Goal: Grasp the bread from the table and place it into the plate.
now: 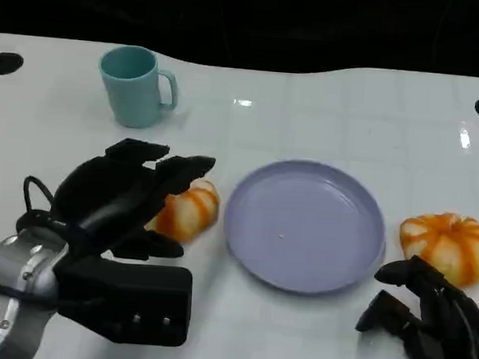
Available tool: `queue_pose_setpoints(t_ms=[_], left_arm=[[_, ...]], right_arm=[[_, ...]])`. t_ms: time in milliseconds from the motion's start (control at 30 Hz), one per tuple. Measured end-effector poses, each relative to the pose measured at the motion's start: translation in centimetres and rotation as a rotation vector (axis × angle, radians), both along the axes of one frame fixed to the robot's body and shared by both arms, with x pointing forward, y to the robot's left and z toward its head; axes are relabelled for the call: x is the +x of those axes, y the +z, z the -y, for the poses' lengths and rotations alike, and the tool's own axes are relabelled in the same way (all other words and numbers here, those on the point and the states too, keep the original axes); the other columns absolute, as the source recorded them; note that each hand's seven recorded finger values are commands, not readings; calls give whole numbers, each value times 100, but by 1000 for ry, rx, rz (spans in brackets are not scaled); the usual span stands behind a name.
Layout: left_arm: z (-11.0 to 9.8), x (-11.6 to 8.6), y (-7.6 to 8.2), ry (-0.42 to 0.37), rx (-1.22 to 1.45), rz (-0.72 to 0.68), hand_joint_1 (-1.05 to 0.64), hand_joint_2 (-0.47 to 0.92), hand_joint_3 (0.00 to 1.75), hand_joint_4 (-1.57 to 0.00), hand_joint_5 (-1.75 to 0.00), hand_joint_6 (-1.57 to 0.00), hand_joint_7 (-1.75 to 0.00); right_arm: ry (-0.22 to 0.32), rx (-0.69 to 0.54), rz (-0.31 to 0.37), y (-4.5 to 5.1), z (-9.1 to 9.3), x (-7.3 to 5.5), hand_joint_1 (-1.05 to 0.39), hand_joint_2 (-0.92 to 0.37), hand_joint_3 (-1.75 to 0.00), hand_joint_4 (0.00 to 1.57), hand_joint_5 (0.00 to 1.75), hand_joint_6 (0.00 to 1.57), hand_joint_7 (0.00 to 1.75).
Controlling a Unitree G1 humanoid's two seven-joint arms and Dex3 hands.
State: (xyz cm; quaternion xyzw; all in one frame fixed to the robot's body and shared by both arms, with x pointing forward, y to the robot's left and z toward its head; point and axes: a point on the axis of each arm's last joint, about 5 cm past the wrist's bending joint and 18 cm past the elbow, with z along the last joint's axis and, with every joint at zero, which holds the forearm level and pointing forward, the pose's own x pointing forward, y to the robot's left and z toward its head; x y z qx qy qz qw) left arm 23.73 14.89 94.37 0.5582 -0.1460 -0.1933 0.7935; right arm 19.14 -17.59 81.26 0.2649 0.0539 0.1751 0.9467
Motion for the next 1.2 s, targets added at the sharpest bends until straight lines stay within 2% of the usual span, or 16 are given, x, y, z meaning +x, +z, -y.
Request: queue_pose_setpoints(t_ms=[167,333,700,900,1200], left_arm=[[113,84,7,-4,155,-16,-43,80,0,0,-20,-24,-1],[186,184,-32,3,194,-62,-38,80,0,0,-19,-22,0],[335,454,-246,26,289,-197,-41,79,0,-4,-18,-21,0],[381,623,-399,76,338,-248,-47,80,0,-7,-16,-22,0],[399,736,-527,85,359,-273,-45,85,2,-10,-13,-24,-1]], right_arm=[[0,1,-1,-1,-2,-3,-53,-92,-23,67,154,64,118],[-3,1,0,0,5,-7,-54,-92,-22,67,154,64,119],[3,0,-1,14,13,-19,-53,-92,-23,66,153,60,120],[-4,-6,-5,15,20,-28,-55,-92,-22,68,152,63,119],[0,-7,0,18,30,-26,-54,-92,-22,67,150,62,118]])
